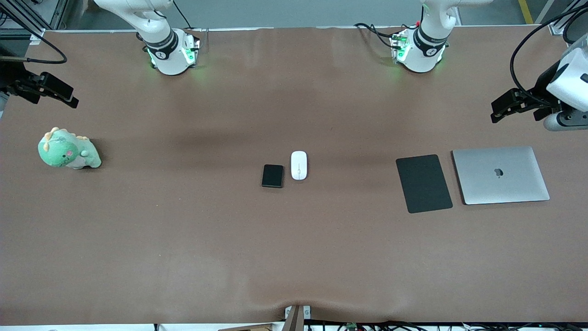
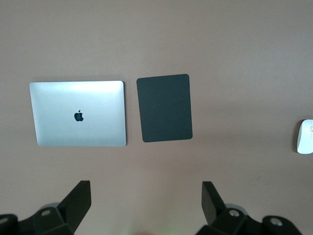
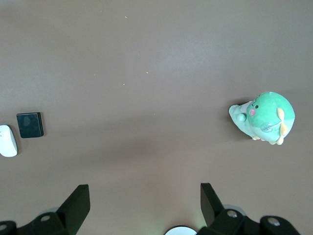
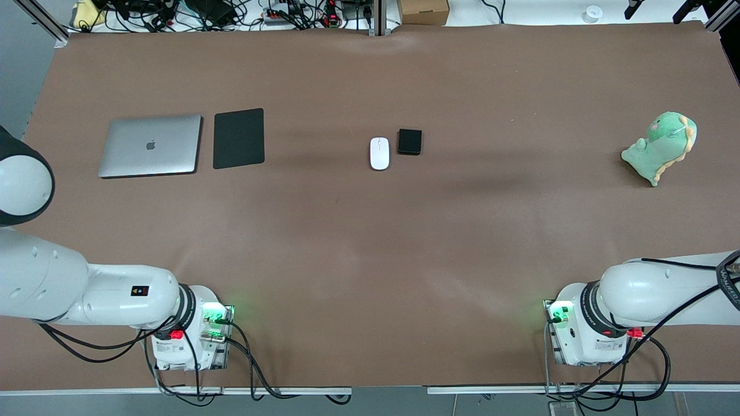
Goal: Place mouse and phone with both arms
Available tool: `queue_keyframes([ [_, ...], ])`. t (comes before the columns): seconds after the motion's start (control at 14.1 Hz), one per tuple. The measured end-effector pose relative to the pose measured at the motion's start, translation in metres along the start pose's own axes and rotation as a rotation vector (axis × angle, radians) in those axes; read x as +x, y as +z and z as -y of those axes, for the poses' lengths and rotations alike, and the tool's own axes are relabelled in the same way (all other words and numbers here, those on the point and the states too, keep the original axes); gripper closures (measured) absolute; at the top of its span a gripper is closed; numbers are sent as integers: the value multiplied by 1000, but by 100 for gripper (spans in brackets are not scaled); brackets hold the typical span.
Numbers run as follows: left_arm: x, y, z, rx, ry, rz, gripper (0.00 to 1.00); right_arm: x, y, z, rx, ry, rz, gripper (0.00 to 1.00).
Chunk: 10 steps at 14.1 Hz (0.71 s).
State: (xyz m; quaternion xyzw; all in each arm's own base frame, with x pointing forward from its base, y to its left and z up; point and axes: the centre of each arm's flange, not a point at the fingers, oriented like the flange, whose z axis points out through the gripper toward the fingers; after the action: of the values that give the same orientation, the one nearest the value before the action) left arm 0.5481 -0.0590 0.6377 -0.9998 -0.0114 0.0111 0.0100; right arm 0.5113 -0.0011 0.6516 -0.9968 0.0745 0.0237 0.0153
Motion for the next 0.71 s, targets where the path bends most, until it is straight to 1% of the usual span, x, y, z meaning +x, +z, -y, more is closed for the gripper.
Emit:
queue_keyframes([
  [0.71,-1,-6,1,-1,-1,-12,0,0,0,0,0,-1,0,0],
])
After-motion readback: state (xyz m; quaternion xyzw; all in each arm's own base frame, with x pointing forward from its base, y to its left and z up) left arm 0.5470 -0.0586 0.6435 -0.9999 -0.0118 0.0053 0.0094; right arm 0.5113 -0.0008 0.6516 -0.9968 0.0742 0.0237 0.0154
